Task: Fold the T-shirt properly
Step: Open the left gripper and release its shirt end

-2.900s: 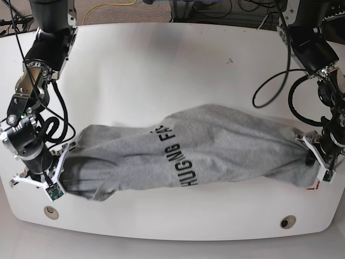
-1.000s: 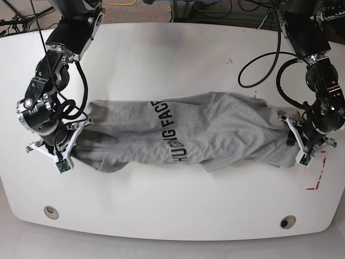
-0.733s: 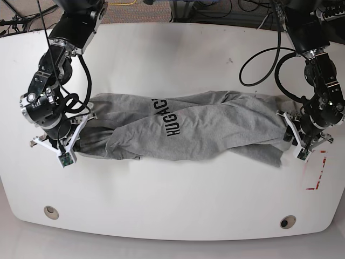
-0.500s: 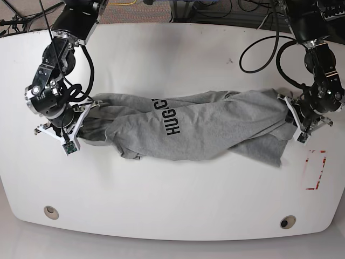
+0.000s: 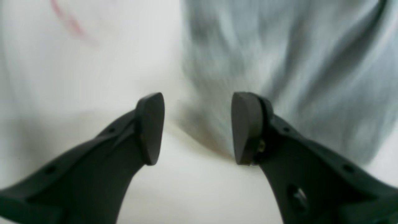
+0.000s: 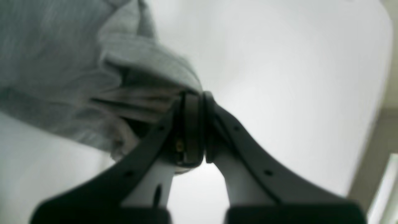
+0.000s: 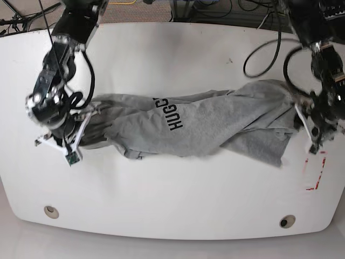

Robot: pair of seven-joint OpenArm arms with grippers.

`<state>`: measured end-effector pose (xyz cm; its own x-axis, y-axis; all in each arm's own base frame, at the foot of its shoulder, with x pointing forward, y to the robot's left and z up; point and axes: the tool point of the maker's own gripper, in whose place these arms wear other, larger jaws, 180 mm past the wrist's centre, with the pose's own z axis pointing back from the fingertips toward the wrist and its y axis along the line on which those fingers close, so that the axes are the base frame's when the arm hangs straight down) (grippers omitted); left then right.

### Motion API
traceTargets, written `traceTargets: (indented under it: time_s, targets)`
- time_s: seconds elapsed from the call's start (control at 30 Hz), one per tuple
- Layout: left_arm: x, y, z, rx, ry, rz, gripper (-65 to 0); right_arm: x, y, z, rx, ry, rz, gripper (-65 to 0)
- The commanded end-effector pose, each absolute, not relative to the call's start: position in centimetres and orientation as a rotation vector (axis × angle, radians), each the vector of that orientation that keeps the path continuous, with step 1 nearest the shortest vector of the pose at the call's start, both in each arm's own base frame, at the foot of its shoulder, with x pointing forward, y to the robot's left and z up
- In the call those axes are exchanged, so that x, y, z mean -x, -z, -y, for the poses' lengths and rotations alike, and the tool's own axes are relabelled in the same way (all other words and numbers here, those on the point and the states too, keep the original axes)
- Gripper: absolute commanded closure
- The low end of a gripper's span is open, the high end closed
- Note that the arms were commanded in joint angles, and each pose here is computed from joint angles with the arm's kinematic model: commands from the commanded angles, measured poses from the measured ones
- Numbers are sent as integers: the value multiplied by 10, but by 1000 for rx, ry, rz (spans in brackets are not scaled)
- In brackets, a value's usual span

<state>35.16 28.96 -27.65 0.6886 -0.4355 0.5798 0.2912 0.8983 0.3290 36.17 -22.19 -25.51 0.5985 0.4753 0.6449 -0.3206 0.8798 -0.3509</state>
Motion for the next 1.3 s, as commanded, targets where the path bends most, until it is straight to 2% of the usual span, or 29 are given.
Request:
traceTargets:
  time_s: [0.0,0.1,0.23,0.37,0.5,0.57,0.9,1.27]
  targets:
    - [-397,182,-284,-282,425,984,-298,-397,181,229,279,-465,1015,-10]
    - [-401,172,-282,-288,420,999,-288,-400,178,230,279,-462,1023,-8]
    - [-391,204,-283,-246,405,906,-291,-374,227,224,219,-456,917,-8]
    - [-384,225,-280,-217,409,861,-303,-362,244,222,198,-453,875,-9]
    - [-379,248,-278,-183,413,817,-325,-353,258,219,182,-452,842,-8]
    - [-366,283,-283,-138,399,754,-372,-341,270,216,170,-447,816,-7]
    - [-339,323,-280,-96,408,674,-399,-326,290,214,148,-442,762,-7]
    - [-309,331,-271,-86,438,664,-394,-334,286,214,145,-440,780,-10]
